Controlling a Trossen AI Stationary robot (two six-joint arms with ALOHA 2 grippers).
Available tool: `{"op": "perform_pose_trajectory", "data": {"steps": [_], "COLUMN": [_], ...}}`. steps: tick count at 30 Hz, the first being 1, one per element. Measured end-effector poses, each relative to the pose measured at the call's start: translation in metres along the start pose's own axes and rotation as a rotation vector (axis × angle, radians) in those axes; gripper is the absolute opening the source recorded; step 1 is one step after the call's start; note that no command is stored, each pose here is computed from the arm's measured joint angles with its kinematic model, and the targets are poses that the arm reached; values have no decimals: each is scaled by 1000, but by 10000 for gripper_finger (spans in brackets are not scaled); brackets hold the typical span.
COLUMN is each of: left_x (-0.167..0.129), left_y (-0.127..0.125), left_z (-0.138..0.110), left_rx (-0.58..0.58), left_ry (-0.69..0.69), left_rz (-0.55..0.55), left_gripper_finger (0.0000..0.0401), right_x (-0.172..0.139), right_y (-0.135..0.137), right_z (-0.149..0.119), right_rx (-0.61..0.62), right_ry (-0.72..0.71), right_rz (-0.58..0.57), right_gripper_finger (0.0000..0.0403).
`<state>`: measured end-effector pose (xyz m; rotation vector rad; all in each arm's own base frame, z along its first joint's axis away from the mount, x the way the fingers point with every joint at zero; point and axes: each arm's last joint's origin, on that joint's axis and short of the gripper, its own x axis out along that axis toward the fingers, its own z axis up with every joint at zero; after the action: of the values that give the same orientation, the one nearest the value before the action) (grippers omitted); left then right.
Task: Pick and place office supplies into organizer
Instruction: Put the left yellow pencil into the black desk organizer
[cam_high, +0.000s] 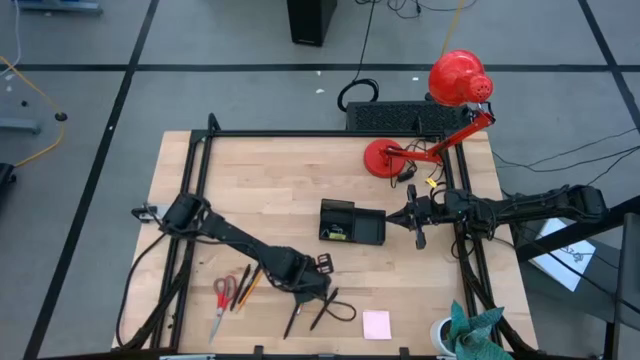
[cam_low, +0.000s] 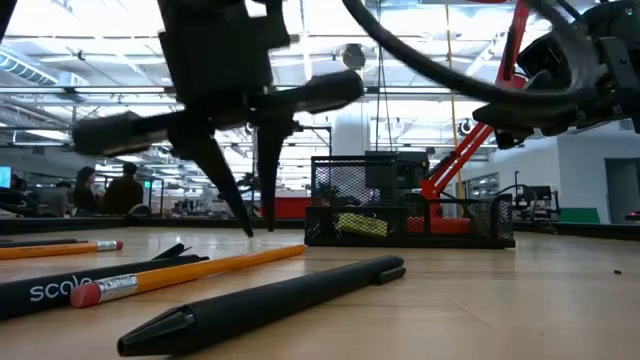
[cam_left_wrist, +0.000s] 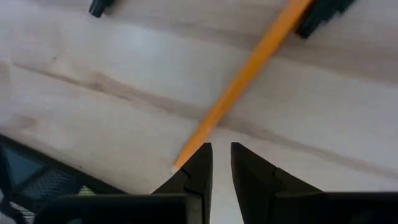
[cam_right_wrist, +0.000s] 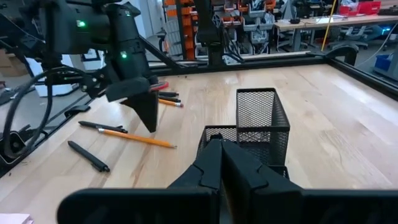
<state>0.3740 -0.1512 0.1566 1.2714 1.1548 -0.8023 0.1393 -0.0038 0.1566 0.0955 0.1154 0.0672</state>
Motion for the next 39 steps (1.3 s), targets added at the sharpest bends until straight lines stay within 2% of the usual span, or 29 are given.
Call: {"op": "perform_pose_trajectory", "data": {"steps": [4,13,19,26,32,39], "left_x": [6,9,8,7,7,10], "left_y": [-5,-2,-3,-5,2,5], "left_z": [-3,-4,-1,5,9,1], "left_rx": [134,257,374,551,582,575], "left_ry": [-24,1,-16,-88,-127,-153], "left_rz": [-38,14,12,8,89,68], "left_gripper_finger": [93,197,234,225,200,170], "right_x": [0,0,0,0,0,0], "right_y": [0,-1,-2,-2,-3,-3], "right_z": [0,0,-2,-6,-6,-8], "right_rx": [8,37,50,85,92,94], "right_ry": [-1,-3,15,50,58,72], "right_rz": [0,-29,-77,-84,-84,-85], "right_gripper_finger": [4,4,4,4,4,4]}}
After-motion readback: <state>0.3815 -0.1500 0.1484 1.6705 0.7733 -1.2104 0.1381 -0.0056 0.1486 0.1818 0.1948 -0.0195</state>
